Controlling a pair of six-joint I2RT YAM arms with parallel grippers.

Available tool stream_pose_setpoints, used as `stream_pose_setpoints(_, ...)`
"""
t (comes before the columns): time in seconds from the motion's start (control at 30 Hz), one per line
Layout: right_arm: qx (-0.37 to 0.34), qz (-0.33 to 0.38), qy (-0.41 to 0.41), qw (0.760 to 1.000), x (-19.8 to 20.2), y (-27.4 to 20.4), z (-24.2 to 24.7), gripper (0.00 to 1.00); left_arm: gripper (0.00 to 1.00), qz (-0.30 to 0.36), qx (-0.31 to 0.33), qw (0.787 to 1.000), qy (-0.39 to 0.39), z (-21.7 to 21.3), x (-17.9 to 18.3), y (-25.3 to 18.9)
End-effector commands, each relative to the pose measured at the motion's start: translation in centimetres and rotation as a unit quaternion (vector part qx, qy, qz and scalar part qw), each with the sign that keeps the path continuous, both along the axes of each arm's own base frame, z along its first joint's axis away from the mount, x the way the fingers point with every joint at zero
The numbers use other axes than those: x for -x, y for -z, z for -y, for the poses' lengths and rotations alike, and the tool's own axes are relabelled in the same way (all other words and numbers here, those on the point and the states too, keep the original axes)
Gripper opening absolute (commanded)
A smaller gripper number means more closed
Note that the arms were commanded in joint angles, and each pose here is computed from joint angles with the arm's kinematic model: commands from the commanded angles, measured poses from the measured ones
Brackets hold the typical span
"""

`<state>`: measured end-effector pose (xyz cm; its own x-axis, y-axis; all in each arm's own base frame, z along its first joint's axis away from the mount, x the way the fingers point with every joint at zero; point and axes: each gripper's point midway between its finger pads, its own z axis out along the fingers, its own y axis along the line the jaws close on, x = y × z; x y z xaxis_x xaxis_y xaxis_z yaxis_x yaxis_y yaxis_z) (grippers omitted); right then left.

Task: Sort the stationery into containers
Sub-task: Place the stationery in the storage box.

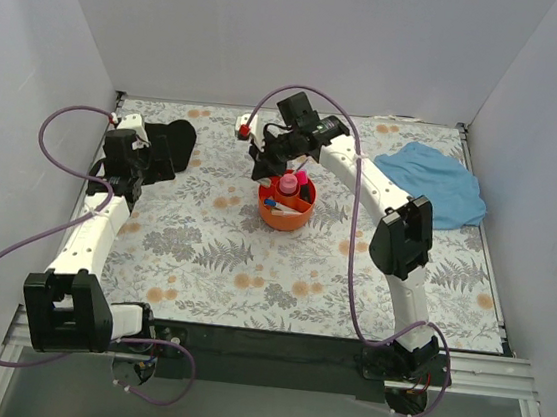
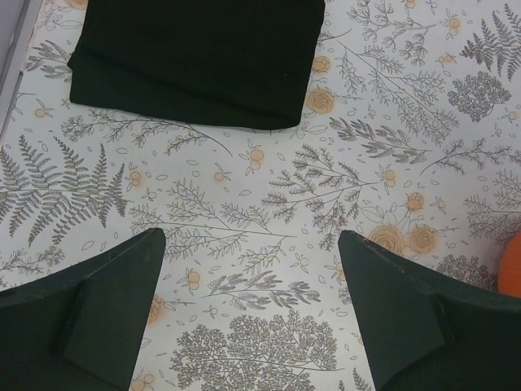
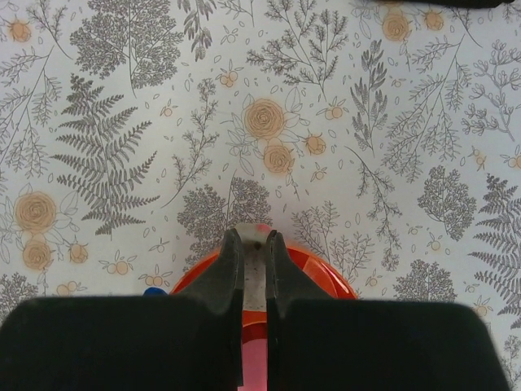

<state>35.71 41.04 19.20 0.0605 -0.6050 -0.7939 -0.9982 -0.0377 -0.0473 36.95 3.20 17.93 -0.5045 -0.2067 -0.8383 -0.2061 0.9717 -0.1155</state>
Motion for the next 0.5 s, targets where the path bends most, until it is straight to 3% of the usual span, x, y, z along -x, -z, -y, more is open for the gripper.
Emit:
stream_pose_setpoints(0.0, -0.002, 0.017, -0.007, 1.0, -0.3, 0.3, 0.0, 0.01, 0.89, 0.012, -0.009, 1.0, -0.006, -0.6, -0.4, -1.4)
stream_pose_setpoints(0.4, 0.018, -0.001, -0.002, 1.0, 0.0, 2.3, 0.6, 0.02, 0.89, 0.013, -0.015, 1.0, -0.005, -0.7, -0.7, -1.6)
stream_pose_setpoints(0.47, 0.019, 0.002, 0.002, 1.0, -0.1, 2.2, 0.6, 0.15, 0.89, 0.013, -0.013, 1.0, -0.006, -0.7, -0.7, -1.6)
